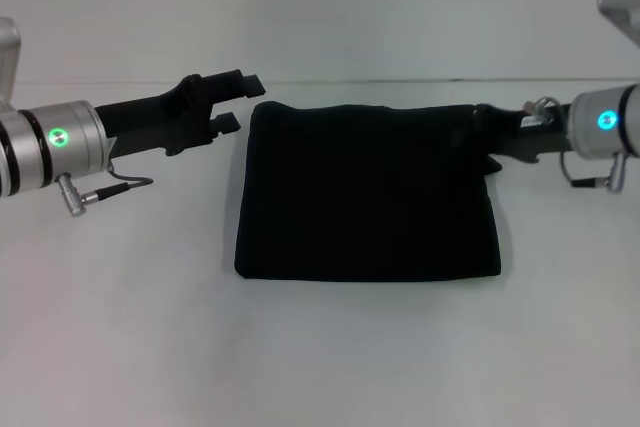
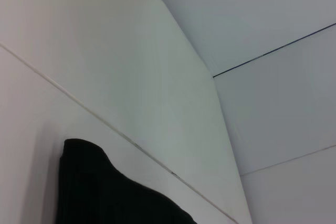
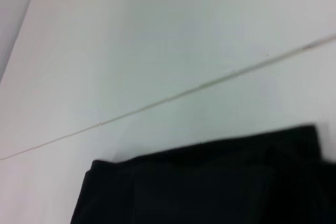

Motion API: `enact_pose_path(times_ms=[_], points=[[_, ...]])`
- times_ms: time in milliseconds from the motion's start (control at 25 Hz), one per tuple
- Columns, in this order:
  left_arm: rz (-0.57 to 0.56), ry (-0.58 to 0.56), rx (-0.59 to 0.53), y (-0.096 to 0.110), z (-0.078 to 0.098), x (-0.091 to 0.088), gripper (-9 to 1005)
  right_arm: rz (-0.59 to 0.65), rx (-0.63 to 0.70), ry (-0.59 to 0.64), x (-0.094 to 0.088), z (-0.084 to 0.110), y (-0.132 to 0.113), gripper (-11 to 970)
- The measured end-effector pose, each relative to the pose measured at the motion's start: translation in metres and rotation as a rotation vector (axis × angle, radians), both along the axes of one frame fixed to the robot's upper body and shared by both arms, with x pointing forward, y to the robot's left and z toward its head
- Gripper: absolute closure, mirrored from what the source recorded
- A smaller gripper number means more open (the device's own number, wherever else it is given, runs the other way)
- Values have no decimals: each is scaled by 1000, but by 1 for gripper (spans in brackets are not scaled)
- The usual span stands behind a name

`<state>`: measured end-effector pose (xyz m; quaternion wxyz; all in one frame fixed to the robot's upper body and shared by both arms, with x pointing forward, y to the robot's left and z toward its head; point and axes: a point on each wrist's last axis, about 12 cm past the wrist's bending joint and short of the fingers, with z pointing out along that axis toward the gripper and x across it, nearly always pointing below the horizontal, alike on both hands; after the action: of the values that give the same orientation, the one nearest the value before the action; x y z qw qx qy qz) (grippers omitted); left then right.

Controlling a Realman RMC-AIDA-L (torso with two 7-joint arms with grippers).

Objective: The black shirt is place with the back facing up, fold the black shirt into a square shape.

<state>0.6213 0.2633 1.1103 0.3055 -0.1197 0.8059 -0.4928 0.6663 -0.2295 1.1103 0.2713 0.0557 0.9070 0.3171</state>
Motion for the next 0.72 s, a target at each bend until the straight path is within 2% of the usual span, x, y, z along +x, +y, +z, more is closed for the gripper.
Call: enact_pose_path(times_ms=[200, 360, 720], points=[[1, 5, -4, 1, -2, -1, 263, 15, -55, -43, 9, 17, -16, 889], [0, 12, -8, 0, -3, -2, 263, 45, -97, -66, 13, 26, -19, 870], [-9, 13, -8, -2, -3, -2, 264, 73, -230, -94, 16, 19, -15, 829]])
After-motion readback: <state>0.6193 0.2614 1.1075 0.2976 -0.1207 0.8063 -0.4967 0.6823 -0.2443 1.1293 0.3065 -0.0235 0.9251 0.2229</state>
